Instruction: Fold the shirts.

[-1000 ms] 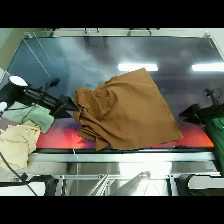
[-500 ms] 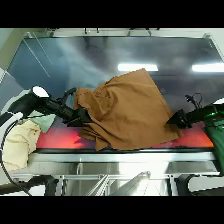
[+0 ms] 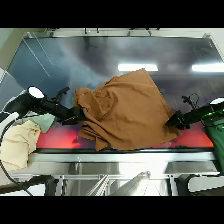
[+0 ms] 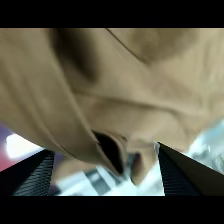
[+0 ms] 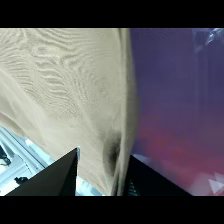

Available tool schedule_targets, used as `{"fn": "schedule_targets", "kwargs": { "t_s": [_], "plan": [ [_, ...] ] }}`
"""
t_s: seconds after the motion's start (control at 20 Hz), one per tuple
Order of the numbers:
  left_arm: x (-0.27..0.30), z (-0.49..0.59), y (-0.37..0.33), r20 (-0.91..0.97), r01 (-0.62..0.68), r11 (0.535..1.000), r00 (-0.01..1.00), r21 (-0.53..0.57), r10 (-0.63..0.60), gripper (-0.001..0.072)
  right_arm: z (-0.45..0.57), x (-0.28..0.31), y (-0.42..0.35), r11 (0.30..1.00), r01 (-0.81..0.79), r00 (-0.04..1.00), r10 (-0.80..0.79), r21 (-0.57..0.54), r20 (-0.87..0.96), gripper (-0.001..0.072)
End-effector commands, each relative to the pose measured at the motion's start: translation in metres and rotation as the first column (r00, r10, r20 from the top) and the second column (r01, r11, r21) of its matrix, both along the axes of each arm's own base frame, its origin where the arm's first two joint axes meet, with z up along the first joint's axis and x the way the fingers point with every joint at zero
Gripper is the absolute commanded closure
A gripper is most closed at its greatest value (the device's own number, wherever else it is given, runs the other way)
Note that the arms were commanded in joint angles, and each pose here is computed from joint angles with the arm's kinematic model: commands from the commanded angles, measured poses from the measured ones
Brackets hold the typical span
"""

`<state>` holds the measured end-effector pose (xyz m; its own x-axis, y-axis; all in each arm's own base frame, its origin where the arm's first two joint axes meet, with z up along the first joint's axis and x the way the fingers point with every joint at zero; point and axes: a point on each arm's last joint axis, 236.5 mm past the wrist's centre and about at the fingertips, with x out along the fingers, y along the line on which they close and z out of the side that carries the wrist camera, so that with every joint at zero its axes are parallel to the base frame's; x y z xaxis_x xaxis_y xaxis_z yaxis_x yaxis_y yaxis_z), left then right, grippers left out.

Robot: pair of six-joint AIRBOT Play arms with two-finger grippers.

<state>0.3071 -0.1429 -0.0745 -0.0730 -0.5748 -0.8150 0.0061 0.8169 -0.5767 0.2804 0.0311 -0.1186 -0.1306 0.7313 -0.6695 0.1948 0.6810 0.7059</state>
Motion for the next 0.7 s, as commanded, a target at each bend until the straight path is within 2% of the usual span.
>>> {"fn": "schedule_targets", "kwargs": {
  "t_s": [0.0,0.05,0.15,0.2,0.25,0.35,0.4,0.55,0.65],
  "plan": [
    [0.029,-0.005,0.005,0.109,-0.065,0.997,0.992,0.038,0.061,0.0026,-0.003,0.000,-0.003,1.000,-0.003,1.000,0.003,-0.020,-0.001,0.0361],
    [0.029,-0.006,-0.001,0.121,-0.050,0.998,0.992,0.041,0.045,0.0212,-0.002,-0.002,-0.002,1.000,-0.007,1.000,0.007,-0.013,-0.007,0.0362],
    [0.017,-0.005,-0.014,0.125,0.044,0.998,0.991,0.035,-0.048,0.0639,0.002,-0.007,0.000,1.000,-0.014,1.000,0.014,0.005,-0.027,0.0363],
    [0.008,-0.004,-0.018,0.107,0.086,0.996,0.990,0.026,-0.088,0.0676,0.005,-0.010,0.002,1.000,-0.023,0.999,0.024,0.019,-0.038,0.0374],
    [-0.002,-0.002,-0.020,0.079,0.117,0.993,0.990,0.014,-0.118,0.0676,0.009,-0.014,0.003,0.999,-0.030,0.998,0.032,0.040,-0.053,0.0494],
    [-0.017,0.003,-0.016,0.024,0.148,0.989,0.989,-0.015,-0.148,0.0676,0.019,-0.019,0.001,0.997,-0.020,0.996,0.026,0.070,-0.088,0.0526],
    [-0.022,0.007,-0.010,0.002,0.145,0.989,0.989,-0.027,-0.145,0.0676,0.027,-0.021,-0.001,0.996,-0.019,0.995,0.027,0.089,-0.093,0.0623],
    [-0.016,0.033,0.022,0.023,0.061,0.997,0.998,-0.044,-0.060,0.0677,0.052,-0.016,-0.024,0.996,0.040,0.997,-0.034,0.082,-0.074,0.0636],
    [-0.006,0.051,0.051,0.081,-0.029,0.999,0.996,-0.037,0.032,0.0677,0.068,-0.006,-0.041,0.992,0.104,0.995,-0.103,0.065,-0.011,0.0701]
  ]
}}
